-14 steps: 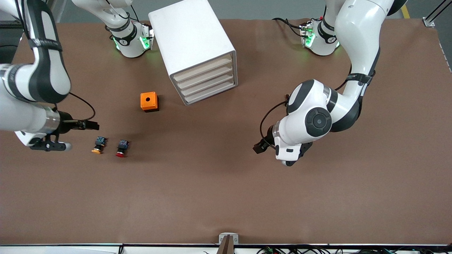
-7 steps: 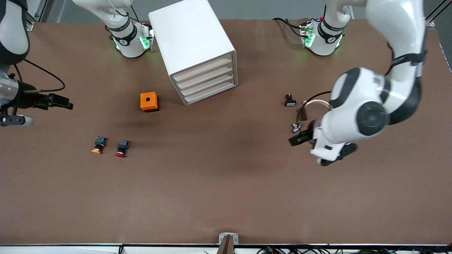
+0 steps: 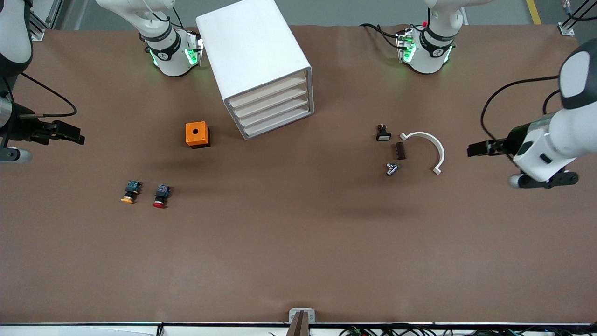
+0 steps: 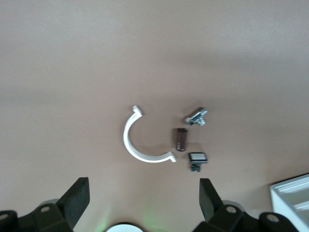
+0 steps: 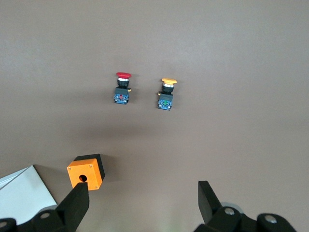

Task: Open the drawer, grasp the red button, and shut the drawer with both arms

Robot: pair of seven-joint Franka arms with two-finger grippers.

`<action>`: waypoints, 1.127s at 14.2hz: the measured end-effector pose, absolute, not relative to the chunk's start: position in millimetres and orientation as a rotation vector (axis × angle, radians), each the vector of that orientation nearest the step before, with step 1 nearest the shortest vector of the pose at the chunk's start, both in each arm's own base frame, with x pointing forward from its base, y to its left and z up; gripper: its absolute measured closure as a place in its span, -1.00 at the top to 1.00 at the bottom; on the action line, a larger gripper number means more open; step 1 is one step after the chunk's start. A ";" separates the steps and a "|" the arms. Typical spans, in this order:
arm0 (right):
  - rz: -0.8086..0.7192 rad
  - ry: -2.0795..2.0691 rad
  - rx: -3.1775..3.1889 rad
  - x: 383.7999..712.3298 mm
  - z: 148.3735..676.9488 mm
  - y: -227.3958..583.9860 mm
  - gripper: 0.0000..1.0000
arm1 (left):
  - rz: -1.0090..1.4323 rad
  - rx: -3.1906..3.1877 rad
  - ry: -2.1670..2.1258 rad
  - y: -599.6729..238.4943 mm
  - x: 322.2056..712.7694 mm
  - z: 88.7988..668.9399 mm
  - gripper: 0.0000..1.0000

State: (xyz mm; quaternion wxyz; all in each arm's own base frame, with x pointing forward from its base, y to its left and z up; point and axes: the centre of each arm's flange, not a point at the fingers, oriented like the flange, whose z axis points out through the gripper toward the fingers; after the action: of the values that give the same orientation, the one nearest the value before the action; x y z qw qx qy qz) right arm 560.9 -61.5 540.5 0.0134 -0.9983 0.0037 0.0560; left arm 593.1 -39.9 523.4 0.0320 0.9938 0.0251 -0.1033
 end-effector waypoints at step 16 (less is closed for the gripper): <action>0.180 0.044 -3.112 549.7 622.5 -73.4 1.00 | -0.037 3.103 0.056 -20.6 539.0 536.4 1.00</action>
State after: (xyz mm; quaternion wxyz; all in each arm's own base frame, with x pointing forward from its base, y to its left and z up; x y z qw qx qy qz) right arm 549.7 -73.4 622.5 0.0119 -0.9982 0.0142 0.0578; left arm 539.0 -20.6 536.4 0.0192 0.9996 0.0180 -0.0120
